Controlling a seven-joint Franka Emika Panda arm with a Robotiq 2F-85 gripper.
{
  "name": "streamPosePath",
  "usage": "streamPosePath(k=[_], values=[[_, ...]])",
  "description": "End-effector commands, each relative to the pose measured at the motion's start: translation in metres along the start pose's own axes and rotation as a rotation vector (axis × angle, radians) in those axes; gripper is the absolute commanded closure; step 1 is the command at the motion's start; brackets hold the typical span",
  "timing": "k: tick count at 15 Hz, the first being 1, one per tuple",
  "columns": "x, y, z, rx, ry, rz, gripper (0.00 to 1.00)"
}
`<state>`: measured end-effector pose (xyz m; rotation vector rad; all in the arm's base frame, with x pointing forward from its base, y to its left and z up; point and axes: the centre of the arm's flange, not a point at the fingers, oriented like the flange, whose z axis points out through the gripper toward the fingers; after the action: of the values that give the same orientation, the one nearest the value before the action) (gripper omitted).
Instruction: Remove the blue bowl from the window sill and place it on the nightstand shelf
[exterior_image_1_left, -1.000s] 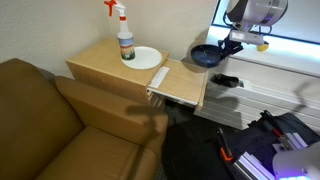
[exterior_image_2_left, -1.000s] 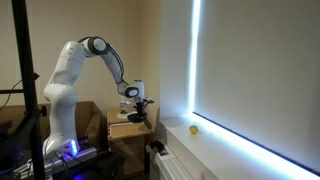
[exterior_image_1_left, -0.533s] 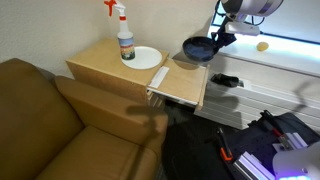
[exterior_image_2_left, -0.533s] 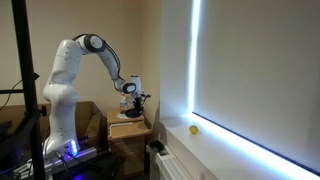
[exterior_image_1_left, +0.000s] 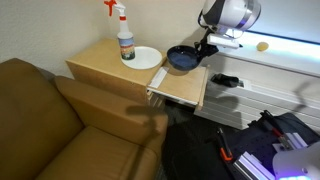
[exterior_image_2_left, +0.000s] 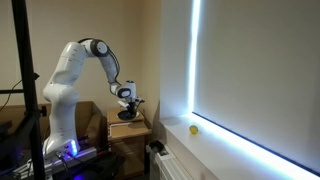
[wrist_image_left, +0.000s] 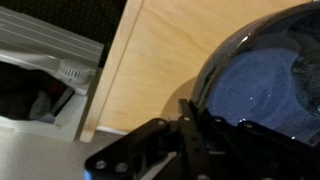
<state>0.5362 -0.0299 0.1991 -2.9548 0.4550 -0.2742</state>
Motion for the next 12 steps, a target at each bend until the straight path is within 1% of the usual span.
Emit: streamPosePath(k=[1,3,4,7,9,11,12], values=[[-0.015,-0.016,0.028,0.068,-0.014,-0.020,0.98],[-0.030,-0.018,0.043,0.091,-0.064,-0.020,0.98],[-0.042,-0.011,0.049,0.092,-0.083,-0.015,0.98],[-0.060,0.011,0.062,0.095,-0.116,0.015,0.98],[-0.067,0.027,0.070,0.063,-0.117,0.025,0.98],[-0.068,0.037,0.077,-0.011,-0.090,0.032,0.98],[-0.069,0.041,0.080,-0.034,-0.079,0.023,0.98]])
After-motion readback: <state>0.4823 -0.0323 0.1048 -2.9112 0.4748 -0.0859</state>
